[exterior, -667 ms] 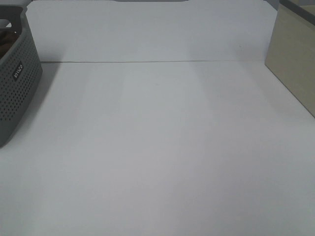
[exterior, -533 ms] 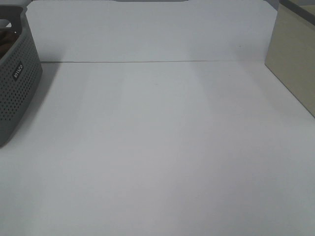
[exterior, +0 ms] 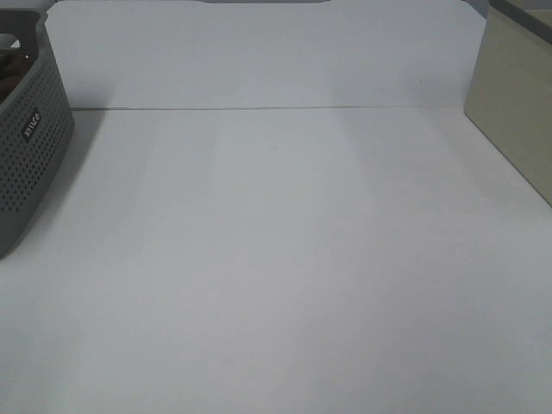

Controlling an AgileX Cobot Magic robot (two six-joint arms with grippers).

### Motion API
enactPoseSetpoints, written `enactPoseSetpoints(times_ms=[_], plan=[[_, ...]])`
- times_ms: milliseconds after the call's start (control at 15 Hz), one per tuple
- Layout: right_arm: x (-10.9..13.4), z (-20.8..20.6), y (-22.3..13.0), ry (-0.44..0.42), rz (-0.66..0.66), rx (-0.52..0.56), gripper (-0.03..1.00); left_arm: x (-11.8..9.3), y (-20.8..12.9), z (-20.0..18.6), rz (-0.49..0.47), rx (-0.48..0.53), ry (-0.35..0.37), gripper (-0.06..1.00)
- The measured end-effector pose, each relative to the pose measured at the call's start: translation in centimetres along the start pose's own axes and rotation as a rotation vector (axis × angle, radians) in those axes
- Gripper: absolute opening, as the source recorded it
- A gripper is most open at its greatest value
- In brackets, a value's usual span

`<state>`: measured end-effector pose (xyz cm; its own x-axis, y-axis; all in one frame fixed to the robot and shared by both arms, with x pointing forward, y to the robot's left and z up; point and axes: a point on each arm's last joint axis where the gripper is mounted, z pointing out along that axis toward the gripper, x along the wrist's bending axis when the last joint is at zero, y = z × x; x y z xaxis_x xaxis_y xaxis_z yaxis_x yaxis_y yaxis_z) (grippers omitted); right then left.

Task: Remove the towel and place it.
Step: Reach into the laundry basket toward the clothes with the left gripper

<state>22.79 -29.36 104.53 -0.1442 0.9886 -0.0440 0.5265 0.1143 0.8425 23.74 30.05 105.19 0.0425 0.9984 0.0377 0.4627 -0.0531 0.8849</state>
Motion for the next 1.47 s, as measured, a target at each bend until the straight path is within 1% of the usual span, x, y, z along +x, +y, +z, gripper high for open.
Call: enactPoseSetpoints(times_ms=[1467], plan=[[0.0,0.0,0.0,0.0,0.0,0.0,0.79,-0.01,0.11,0.2,0.001,0.015,-0.002,0.98]])
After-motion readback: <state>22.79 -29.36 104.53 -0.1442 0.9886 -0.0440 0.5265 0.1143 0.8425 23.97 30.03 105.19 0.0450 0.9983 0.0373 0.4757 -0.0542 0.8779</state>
